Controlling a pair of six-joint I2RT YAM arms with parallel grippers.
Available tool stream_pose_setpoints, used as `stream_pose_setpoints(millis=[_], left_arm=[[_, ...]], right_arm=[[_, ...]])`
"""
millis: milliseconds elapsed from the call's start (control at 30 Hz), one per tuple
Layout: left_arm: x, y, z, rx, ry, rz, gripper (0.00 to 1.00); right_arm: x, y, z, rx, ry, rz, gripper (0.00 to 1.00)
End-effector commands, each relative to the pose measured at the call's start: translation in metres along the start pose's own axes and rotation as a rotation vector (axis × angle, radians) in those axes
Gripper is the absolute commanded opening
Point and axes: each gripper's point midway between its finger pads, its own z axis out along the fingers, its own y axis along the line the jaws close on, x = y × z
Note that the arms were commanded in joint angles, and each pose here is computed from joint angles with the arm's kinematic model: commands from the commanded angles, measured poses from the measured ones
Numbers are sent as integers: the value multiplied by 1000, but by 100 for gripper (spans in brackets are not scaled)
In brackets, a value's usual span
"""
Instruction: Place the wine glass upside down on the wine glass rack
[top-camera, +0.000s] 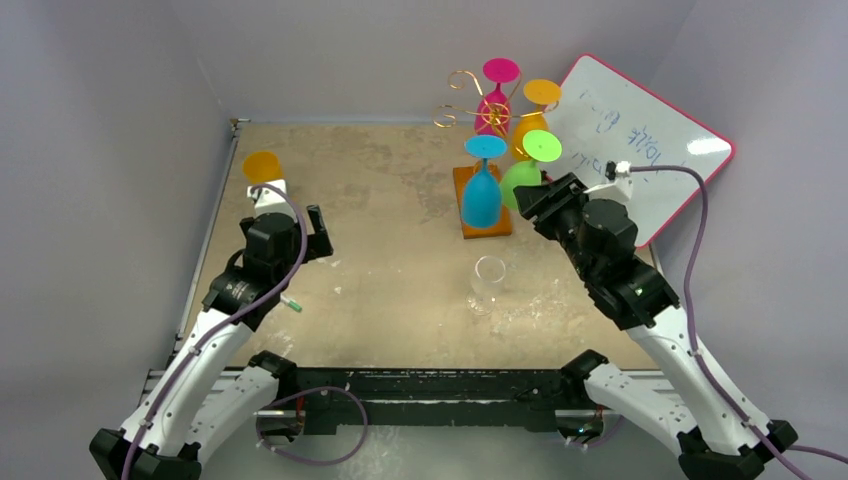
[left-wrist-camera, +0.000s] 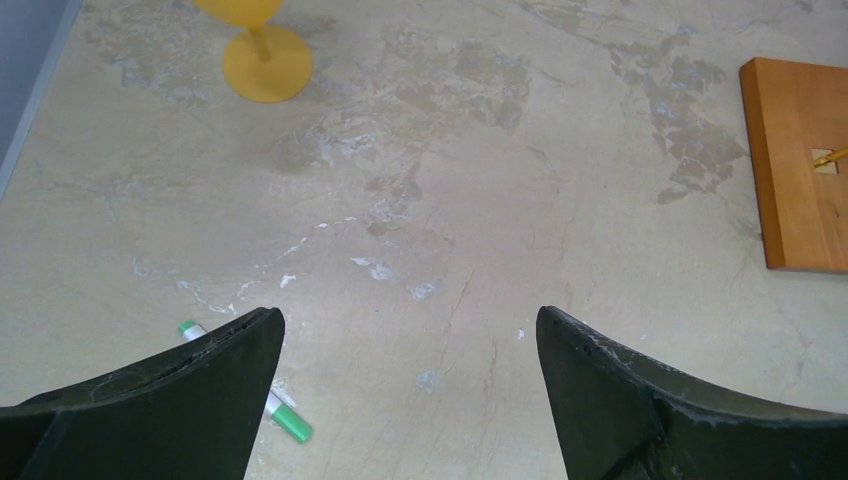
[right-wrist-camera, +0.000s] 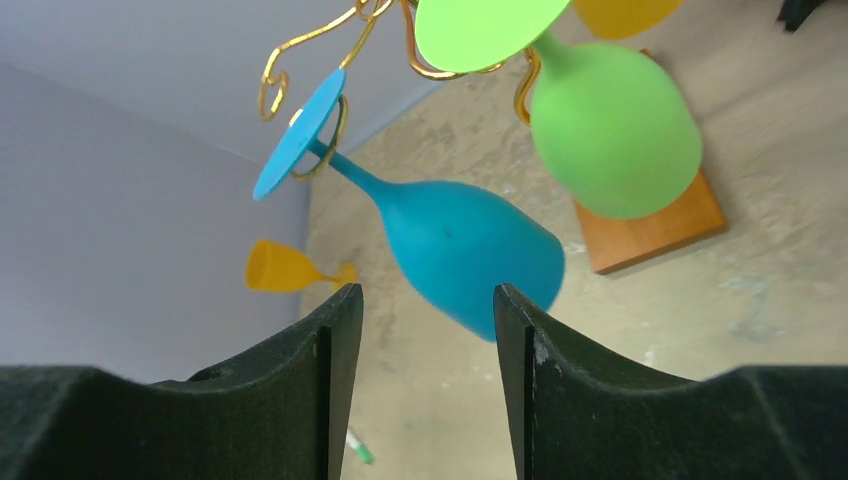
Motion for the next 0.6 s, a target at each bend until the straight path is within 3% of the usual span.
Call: stream_pose_setpoints(millis=[0,133,367,567], left_arm=[[-28,-14,-11,69,-61,-50,96],[-33,-18,-17,94,-65,-66,96],[-42,-27,-28,150,-78,-87,94],[-48,-30,-37,177,-83,-89,94]], right_arm=[[-1,-2,-11,-49,31,-264,55],[17,2,-18,-95,151,-355,55],[57,-29,-12,-11,350,-448,55],[75,-49,-18,32,442,-480,52]])
